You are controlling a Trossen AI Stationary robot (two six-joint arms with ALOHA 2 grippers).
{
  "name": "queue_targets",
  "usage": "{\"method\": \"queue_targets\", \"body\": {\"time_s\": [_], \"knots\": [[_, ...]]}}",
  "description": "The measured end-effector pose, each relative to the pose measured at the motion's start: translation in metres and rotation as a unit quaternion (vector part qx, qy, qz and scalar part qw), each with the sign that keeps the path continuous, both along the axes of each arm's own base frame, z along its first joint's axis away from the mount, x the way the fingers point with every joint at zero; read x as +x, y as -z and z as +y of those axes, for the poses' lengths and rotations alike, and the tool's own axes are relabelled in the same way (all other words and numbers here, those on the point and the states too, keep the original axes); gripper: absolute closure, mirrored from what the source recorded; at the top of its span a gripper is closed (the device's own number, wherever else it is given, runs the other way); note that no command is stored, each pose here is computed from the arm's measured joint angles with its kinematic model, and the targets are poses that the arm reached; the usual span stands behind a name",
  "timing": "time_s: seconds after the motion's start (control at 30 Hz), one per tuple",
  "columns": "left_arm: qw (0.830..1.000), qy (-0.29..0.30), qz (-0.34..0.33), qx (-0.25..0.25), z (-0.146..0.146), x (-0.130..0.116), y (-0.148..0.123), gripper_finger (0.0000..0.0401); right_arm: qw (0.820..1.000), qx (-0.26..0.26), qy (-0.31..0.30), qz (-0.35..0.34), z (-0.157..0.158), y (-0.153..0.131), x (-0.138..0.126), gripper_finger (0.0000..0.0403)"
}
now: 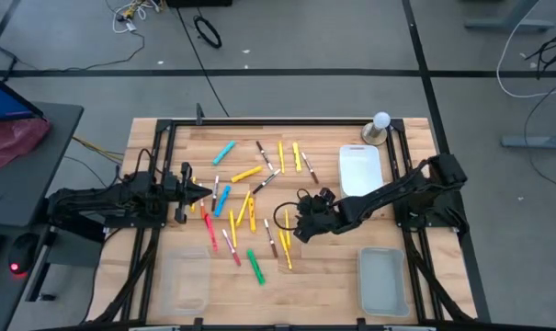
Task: Pick & Place Markers
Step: Put the green highlighter into the white bin
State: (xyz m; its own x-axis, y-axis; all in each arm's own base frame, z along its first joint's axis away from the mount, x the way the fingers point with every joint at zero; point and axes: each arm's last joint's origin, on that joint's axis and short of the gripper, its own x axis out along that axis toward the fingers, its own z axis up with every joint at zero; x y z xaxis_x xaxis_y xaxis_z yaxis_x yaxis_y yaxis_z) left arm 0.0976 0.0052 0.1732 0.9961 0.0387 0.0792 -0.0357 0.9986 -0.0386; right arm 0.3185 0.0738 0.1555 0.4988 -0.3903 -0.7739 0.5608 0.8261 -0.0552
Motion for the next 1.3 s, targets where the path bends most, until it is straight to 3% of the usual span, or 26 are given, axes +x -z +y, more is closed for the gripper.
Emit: {"method": "queue_targets", "body": {"time_s": [0.3,0.5,0.97,1.13,1.3], "knots": [[1.000,0.000,0.000,0.000,0.000,0.000,0.000,0.0383,0.996,0.022,0.065,0.058,-0.012,0.018,-0.006,0.0209],[1.000,0.000,0.000,0.000,0.000,0.000,0.000,0.0383,0.993,0.078,0.055,0.073,-0.016,0.019,-0.005,0.0238],[1.000,0.000,0.000,0.000,0.000,0.000,0.000,0.0383,0.992,0.093,0.050,0.072,-0.012,0.037,0.004,0.0348],[1.000,0.000,0.000,0.000,0.000,0.000,0.000,0.0383,0.989,0.112,0.092,0.028,-0.012,0.022,0.005,0.0355],[1.000,0.000,0.000,0.000,0.000,0.000,0.000,0.0383,0.982,0.110,0.151,-0.025,-0.020,-0.025,0.002,0.0355]]}}
